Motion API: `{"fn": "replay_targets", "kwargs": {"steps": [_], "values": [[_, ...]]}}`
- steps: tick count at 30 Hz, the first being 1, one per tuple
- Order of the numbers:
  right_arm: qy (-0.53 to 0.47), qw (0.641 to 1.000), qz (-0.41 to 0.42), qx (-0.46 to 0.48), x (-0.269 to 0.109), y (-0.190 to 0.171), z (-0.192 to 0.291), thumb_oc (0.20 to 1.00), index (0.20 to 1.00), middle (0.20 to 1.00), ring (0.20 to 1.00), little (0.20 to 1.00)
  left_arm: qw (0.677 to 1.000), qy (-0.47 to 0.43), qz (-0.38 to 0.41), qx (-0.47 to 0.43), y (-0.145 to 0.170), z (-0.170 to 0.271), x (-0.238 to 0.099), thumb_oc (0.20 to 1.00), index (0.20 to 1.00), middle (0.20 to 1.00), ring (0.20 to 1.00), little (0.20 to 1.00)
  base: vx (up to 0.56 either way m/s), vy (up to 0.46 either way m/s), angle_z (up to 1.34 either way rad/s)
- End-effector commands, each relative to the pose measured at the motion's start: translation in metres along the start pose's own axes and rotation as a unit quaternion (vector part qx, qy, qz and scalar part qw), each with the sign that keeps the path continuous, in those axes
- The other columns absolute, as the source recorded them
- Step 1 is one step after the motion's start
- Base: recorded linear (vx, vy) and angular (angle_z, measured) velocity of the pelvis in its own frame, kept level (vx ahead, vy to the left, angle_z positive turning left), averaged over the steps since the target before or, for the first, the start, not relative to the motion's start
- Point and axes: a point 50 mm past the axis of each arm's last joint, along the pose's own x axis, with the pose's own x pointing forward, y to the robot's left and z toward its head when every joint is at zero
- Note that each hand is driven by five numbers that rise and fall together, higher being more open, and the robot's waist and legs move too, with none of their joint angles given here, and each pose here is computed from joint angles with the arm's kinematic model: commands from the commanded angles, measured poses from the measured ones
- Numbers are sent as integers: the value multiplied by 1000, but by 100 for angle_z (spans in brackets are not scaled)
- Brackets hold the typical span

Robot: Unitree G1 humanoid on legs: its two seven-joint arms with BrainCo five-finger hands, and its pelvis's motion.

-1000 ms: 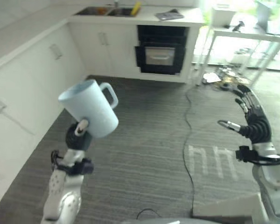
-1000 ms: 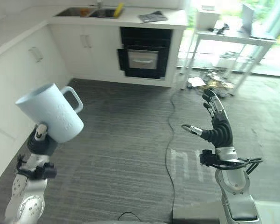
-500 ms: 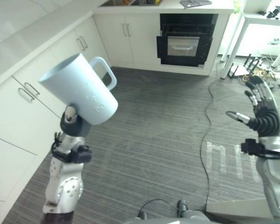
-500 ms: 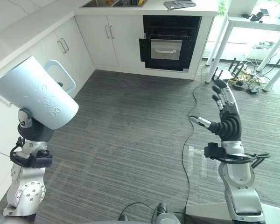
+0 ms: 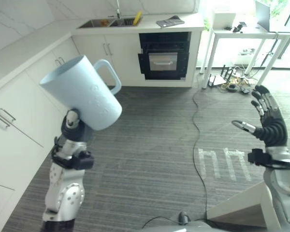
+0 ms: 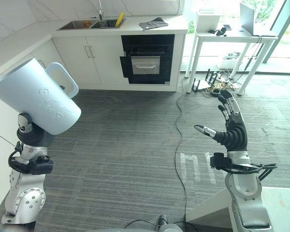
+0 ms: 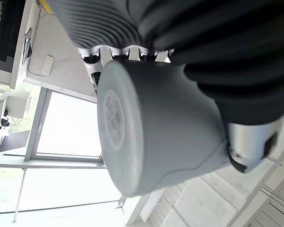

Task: Place the dishes in the dishwasher.

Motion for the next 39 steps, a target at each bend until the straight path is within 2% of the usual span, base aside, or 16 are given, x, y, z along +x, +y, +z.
{"fn": "replay_targets", "kwargs": {"steps": [1,8,17,26,29,32,39], "values": [[-91,991,56,82,13,12,23,1000,1000,1000,1000,1000,992,-61,31,106,7,16,-2,200,200,200,200,200,-5,-67,-2],[-78,993,50,76,9,6,19,1000,1000,1000,1000,1000,993,-60,34,91,11,17,-2,200,200,200,200,200,35,-100,5],[-81,995,51,23,9,-6,19,1000,1000,1000,1000,1000,995,-42,17,91,8,13,-5,200,200,200,200,200,88,-130,1],[-81,993,86,30,4,-11,22,1000,1000,1000,1000,1000,994,-24,57,89,17,11,-28,200,200,200,200,200,452,262,-29],[-79,992,86,39,4,-10,22,1000,1000,1000,1000,1000,994,-22,59,93,17,11,-23,200,200,200,200,200,445,349,-42],[-83,993,72,44,5,-1,22,1000,1000,1000,1000,1000,995,-7,26,98,12,9,-11,200,200,200,200,200,340,291,-48],[-70,995,57,46,6,16,12,1000,1000,1000,1000,1000,994,12,1,105,10,6,3,200,200,200,200,200,263,208,28]]}}
